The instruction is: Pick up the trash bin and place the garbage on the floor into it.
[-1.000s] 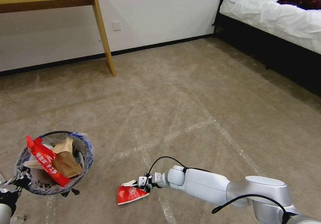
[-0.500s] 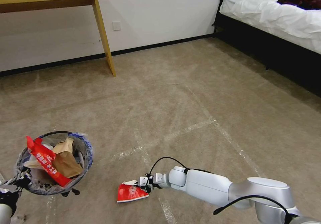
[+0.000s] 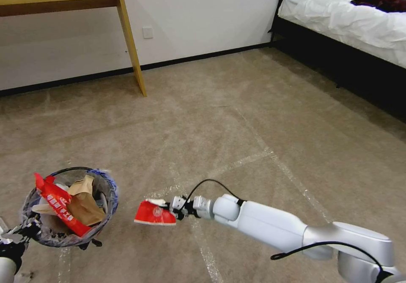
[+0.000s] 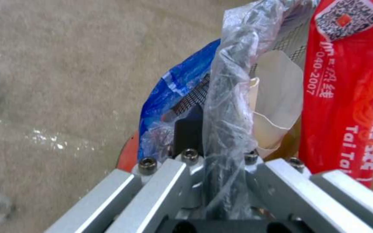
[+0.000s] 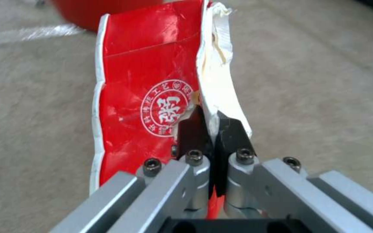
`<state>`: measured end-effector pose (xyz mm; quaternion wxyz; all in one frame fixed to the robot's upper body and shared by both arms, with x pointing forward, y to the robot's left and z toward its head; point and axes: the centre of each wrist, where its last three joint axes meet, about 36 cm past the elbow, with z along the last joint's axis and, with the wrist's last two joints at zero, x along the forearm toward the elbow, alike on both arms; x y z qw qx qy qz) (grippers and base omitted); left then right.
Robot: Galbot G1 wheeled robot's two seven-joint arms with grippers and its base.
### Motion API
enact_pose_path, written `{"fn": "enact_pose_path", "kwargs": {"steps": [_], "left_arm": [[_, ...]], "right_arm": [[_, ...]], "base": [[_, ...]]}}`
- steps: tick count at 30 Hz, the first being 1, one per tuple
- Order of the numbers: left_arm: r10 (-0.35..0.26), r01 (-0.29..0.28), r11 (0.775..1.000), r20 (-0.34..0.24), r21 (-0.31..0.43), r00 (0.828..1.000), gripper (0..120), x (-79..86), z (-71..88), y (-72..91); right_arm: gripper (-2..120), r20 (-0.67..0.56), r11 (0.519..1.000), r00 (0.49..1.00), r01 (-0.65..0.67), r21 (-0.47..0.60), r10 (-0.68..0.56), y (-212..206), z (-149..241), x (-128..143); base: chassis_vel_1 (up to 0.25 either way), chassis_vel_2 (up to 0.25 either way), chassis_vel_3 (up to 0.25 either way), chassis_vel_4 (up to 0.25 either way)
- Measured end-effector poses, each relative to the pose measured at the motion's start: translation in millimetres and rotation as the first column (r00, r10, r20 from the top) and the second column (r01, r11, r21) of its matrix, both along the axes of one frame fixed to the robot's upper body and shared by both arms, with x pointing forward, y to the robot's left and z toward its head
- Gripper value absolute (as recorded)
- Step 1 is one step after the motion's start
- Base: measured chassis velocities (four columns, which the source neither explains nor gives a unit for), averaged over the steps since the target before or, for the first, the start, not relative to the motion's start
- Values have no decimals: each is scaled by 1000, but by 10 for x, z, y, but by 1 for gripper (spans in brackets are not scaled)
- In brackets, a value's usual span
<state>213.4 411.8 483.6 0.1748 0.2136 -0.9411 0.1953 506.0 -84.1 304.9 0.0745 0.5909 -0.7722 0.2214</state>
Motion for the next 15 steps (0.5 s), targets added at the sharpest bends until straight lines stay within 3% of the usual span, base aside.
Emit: {"fn": "enact_pose_path", "kwargs": {"steps": [7,9,13,14,15], "left_arm": [[-6,6,1000,0,-9,1000,1,13,30,-10],[-8,8,1000,3,-16,1000,1,22,40,-4],[-8,8,1000,5,-20,1000,1,28,45,2],[-7,7,1000,5,-21,1000,1,34,51,14],[-7,7,1000,5,-21,1000,1,34,51,14]], "right_arm": [[0,51,994,997,56,90,-61,-107,494,209],[0,79,989,994,65,135,-77,-126,798,280],[0,94,986,992,65,154,-80,-141,975,302],[0,141,981,988,37,192,-65,-135,1312,312],[0,141,981,988,37,192,-65,-135,1312,312]], "base": [[0,0,0,0],[0,0,0,0],[0,0,0,0],[0,0,0,0],[0,0,0,0]]}}
